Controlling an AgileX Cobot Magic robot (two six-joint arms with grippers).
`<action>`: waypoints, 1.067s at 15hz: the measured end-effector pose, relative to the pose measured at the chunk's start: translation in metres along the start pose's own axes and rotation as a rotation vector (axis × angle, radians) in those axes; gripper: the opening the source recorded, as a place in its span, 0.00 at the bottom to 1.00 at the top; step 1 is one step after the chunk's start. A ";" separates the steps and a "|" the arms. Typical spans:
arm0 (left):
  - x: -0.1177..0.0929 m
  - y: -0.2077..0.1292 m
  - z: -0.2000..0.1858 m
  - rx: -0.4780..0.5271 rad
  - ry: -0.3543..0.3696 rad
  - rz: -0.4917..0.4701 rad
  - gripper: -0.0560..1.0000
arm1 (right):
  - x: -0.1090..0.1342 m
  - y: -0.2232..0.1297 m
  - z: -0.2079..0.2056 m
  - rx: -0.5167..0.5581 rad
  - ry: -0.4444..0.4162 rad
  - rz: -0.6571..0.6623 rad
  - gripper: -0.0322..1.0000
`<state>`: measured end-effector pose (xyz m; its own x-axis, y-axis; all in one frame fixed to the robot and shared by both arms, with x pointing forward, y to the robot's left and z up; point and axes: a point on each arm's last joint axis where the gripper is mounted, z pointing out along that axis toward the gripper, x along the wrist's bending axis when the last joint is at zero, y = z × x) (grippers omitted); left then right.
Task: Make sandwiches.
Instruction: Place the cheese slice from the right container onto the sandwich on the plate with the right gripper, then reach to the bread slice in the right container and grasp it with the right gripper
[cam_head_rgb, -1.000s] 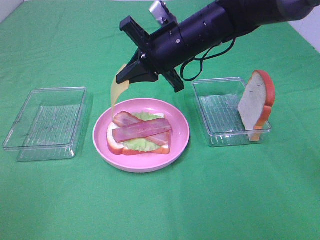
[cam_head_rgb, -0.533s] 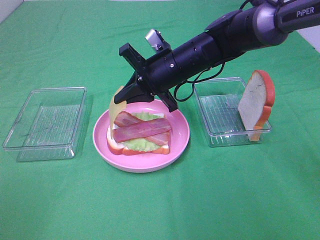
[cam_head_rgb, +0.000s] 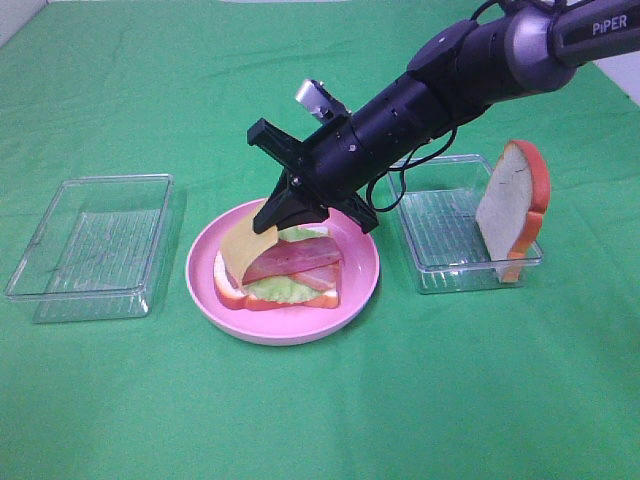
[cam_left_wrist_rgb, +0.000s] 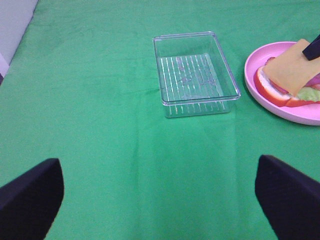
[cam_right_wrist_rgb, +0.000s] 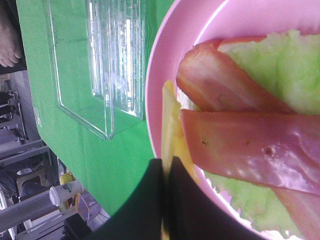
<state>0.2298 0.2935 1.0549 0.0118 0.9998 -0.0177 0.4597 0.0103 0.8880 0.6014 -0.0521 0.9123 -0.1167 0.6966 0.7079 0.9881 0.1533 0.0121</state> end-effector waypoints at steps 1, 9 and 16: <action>0.000 0.000 0.000 0.000 0.000 0.000 0.97 | -0.001 0.000 0.000 -0.004 -0.006 -0.001 0.05; 0.000 0.000 0.000 0.000 0.000 0.000 0.97 | 0.006 0.002 -0.020 -0.050 -0.132 -0.146 0.55; 0.000 0.000 0.000 0.000 0.000 0.000 0.97 | 0.043 0.014 -0.072 0.002 -0.327 -0.239 0.95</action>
<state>0.2298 0.2935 1.0549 0.0118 0.9998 -0.0177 0.4597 0.0103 0.8880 0.6173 -0.0703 0.9941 -0.3687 0.8277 0.4231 0.9293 0.3386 0.1474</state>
